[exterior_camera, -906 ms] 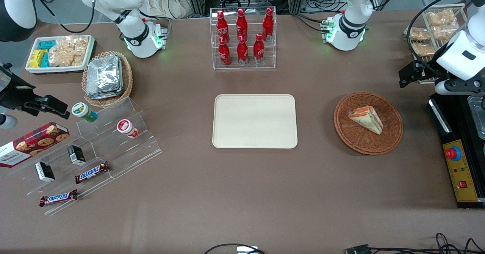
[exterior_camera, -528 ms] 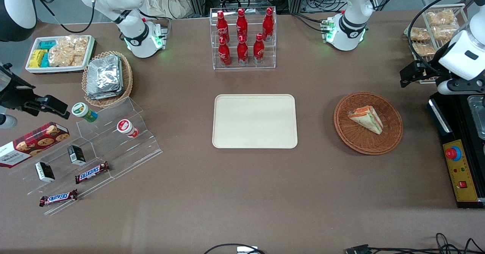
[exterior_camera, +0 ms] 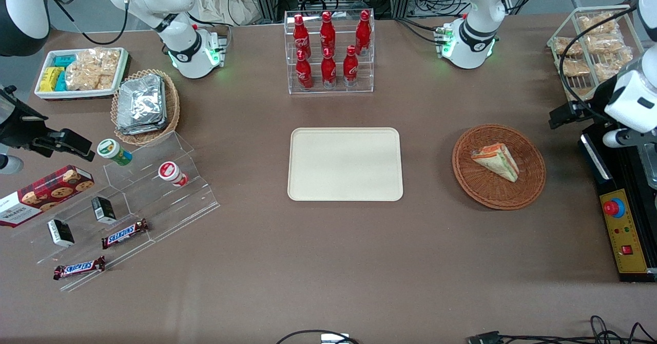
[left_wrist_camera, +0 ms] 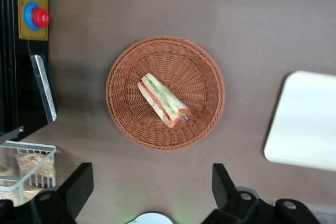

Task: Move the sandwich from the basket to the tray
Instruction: 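Move the open left gripper over the sandwich in the wicker basket, then lower the left gripper onto the sandwich and close on it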

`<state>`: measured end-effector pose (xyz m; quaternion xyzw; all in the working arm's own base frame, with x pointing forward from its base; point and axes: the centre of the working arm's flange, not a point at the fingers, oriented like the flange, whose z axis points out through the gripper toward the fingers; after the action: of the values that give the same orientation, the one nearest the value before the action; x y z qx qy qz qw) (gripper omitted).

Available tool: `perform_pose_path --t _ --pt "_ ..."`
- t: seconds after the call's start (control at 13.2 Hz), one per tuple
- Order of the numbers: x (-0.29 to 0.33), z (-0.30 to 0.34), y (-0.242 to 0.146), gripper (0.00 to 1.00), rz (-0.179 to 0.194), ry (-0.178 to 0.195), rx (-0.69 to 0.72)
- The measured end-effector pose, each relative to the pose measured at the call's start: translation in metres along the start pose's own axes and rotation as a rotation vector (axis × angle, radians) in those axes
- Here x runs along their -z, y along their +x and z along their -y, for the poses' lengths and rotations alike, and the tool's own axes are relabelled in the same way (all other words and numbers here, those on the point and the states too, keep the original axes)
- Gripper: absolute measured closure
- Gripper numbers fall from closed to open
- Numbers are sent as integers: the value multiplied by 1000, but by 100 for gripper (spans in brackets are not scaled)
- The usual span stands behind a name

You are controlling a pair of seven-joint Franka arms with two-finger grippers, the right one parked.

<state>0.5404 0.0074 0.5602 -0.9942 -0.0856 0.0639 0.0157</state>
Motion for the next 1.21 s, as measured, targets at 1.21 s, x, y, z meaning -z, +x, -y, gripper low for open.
perform_pose_path --t 1.21 --pt "-191 -3 -35 0 -132 -58 638"
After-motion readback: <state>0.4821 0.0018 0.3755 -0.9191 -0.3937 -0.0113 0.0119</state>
